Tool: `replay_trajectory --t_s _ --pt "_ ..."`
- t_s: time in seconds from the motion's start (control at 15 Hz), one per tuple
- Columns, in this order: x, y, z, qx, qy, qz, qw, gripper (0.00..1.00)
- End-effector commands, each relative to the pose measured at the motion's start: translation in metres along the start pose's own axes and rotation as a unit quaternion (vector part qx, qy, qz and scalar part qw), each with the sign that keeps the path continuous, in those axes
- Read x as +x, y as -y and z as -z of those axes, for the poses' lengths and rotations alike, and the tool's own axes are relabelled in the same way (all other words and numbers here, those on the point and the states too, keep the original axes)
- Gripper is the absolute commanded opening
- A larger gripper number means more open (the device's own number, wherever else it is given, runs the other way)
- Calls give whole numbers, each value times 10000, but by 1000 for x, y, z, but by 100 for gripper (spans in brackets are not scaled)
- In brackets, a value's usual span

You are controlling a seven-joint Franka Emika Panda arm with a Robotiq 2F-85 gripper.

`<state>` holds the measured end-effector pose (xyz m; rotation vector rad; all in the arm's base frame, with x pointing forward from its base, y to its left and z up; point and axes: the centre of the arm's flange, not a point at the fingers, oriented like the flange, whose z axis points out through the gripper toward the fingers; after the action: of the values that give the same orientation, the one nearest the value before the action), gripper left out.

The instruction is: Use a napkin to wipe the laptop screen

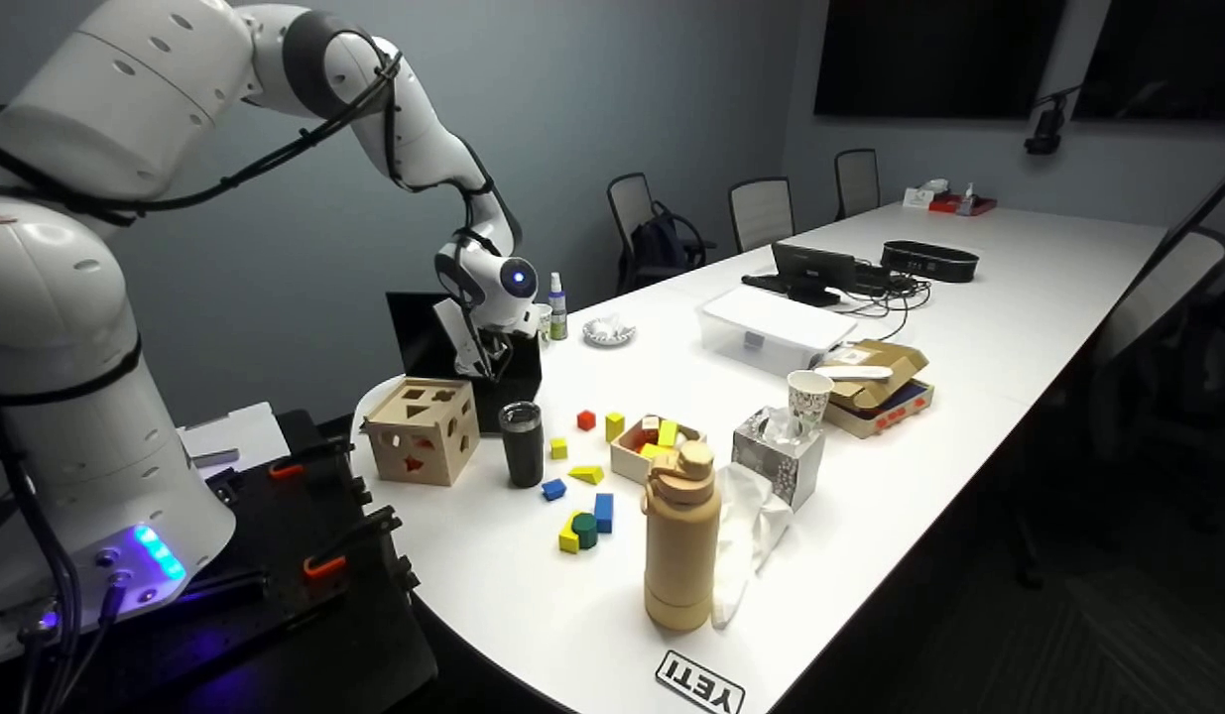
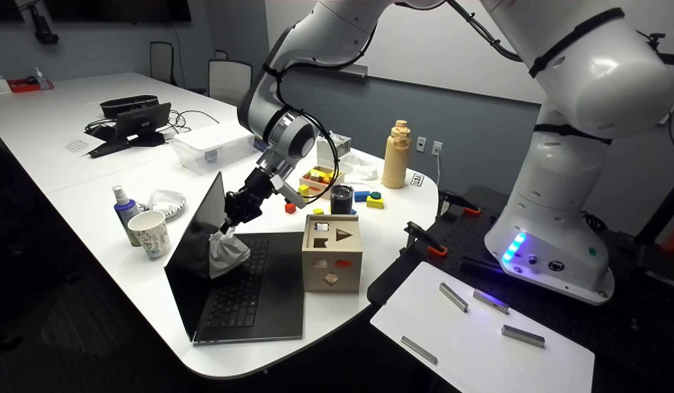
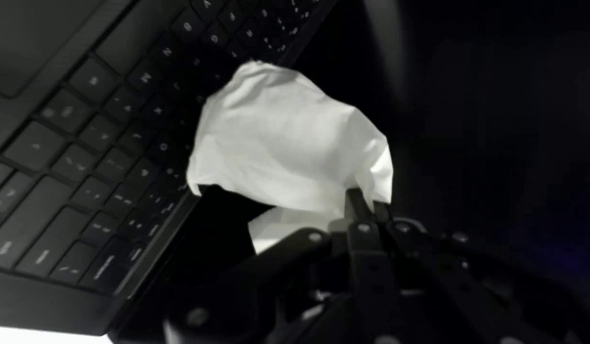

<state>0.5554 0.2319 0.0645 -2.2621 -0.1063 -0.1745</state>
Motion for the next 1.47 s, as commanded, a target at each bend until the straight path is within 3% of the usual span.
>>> replay_trajectory --t_s 0.0,0.27,0.47,0.8,1.4 --pt "11 22 -16 422 294 314 9982 0" --pt "0 58 -31 1064 833 834 9873 0" --pt "-15 78 -45 1552 1341 1097 9726 0" --pt "-34 103 -64 2118 1824 1296 9513 0" --pt "-31 71 -92 1844 1802 850 9624 0"
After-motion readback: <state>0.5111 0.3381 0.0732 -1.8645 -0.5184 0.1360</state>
